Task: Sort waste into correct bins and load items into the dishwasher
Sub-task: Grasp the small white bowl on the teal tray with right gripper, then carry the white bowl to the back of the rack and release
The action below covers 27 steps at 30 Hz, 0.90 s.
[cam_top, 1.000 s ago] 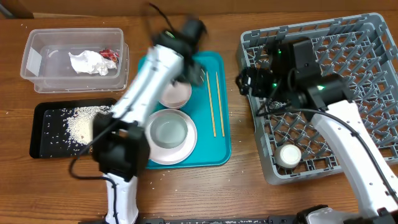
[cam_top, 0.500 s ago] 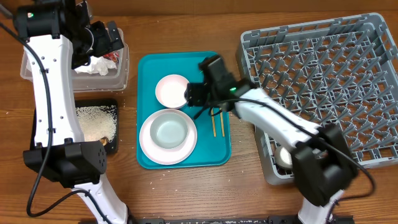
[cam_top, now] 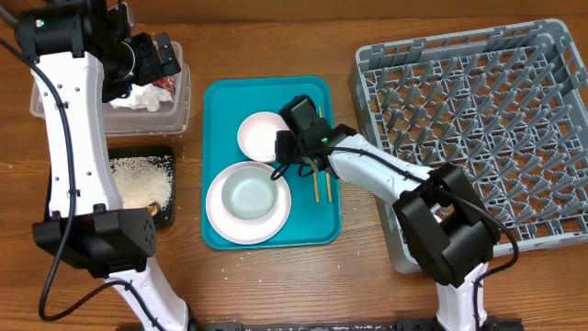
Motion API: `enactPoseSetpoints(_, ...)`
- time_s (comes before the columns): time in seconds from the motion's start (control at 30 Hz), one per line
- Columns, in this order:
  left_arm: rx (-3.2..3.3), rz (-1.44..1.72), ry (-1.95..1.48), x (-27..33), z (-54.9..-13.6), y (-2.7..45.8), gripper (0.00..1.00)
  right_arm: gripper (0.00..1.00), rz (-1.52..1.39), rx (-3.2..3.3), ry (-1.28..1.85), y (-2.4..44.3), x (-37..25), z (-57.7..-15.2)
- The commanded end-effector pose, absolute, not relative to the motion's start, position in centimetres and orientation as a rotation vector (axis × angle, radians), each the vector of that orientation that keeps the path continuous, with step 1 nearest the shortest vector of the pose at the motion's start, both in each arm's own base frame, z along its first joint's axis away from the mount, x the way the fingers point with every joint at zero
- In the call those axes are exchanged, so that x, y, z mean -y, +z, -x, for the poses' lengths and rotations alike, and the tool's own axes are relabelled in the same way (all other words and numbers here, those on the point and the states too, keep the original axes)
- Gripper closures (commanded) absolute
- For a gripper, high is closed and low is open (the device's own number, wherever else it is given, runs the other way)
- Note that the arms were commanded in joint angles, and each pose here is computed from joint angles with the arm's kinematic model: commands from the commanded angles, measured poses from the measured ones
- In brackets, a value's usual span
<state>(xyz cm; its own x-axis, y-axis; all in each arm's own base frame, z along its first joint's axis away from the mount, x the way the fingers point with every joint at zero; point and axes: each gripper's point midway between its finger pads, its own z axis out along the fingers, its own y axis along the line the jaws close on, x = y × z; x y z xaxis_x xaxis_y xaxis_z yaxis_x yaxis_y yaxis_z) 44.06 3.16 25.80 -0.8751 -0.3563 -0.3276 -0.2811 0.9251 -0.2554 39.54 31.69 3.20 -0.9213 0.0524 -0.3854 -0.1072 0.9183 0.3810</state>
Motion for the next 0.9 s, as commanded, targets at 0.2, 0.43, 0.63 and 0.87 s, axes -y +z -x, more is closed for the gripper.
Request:
enactPoseSetpoints(0.2,-2.693,0.448,-0.259,-3.6,-44.1,26.4,0.0,0.96,0.002,-2.658,0.531,3.9,-30.7,-40.7)
enactPoseSetpoints(0.43,-2.693,0.448,-0.259,-3.6,-44.1,26.4,0.0,0.96,-0.003,-2.599,0.492,8.8,-28.7,-41.1)
enactPoseSetpoints(0.63,-2.693,0.448,-0.259,-3.6,-44.1,26.4,0.0,0.96,-0.156,-2.406,0.123,20.0,-20.1,-42.5)
enactPoseSetpoints(0.87,-2.693,0.448,-0.259,-3.6,-44.1,26.4,0.0,0.96,-0.427,-1.912,-0.647,31.0,-7.1,-42.2)
